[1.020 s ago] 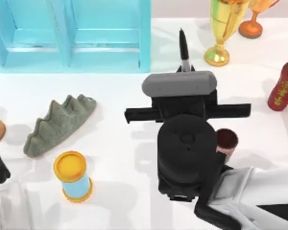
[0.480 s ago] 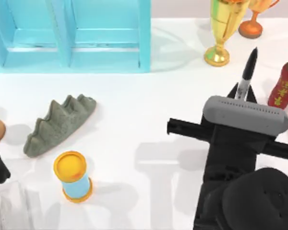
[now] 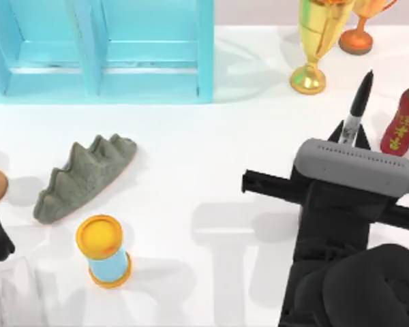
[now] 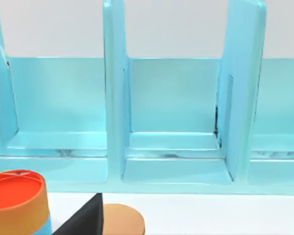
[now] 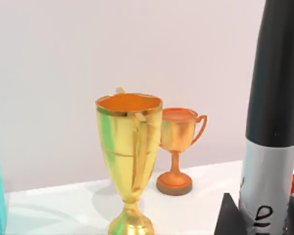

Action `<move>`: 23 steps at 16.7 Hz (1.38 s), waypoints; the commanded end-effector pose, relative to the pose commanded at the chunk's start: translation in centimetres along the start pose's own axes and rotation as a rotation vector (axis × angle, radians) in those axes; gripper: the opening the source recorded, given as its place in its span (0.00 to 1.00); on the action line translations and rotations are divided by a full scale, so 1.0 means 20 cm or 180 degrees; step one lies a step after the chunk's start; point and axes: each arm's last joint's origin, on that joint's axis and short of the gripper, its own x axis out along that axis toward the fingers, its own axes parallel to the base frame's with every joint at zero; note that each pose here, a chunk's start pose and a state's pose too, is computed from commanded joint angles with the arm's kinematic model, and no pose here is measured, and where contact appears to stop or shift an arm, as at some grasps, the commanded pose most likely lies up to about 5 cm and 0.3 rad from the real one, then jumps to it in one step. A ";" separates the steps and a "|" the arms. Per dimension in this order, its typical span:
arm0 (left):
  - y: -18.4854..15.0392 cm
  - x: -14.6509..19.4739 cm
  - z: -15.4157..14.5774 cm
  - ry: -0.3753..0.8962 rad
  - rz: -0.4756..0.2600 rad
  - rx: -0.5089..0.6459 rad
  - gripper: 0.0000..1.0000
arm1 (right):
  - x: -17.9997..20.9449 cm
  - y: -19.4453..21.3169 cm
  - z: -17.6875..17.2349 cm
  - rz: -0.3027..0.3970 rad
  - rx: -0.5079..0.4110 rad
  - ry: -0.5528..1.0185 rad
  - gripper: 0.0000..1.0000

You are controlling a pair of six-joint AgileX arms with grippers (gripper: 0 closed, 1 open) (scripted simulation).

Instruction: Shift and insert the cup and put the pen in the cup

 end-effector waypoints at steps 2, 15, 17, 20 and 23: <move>0.00 0.00 0.00 0.0000 0.0000 0.0000 1.00 | 0.01 0.00 -0.01 0.0006 -0.0024 -0.0009 0.00; 0.00 0.00 0.00 0.0000 0.0000 0.0000 1.00 | 0.15 0.00 -0.07 -0.0004 0.0013 -0.0021 0.00; 0.00 0.00 0.00 0.0000 0.0000 0.0000 1.00 | 0.17 0.00 -0.08 0.0000 0.0012 -0.0015 0.00; 0.00 0.00 0.00 0.0000 0.0000 0.0000 1.00 | 0.19 0.00 -0.10 0.0011 0.0009 0.0001 0.00; 0.00 0.00 0.00 0.0000 0.0000 0.0000 1.00 | 0.19 0.00 -0.10 0.0011 0.0009 0.0002 0.00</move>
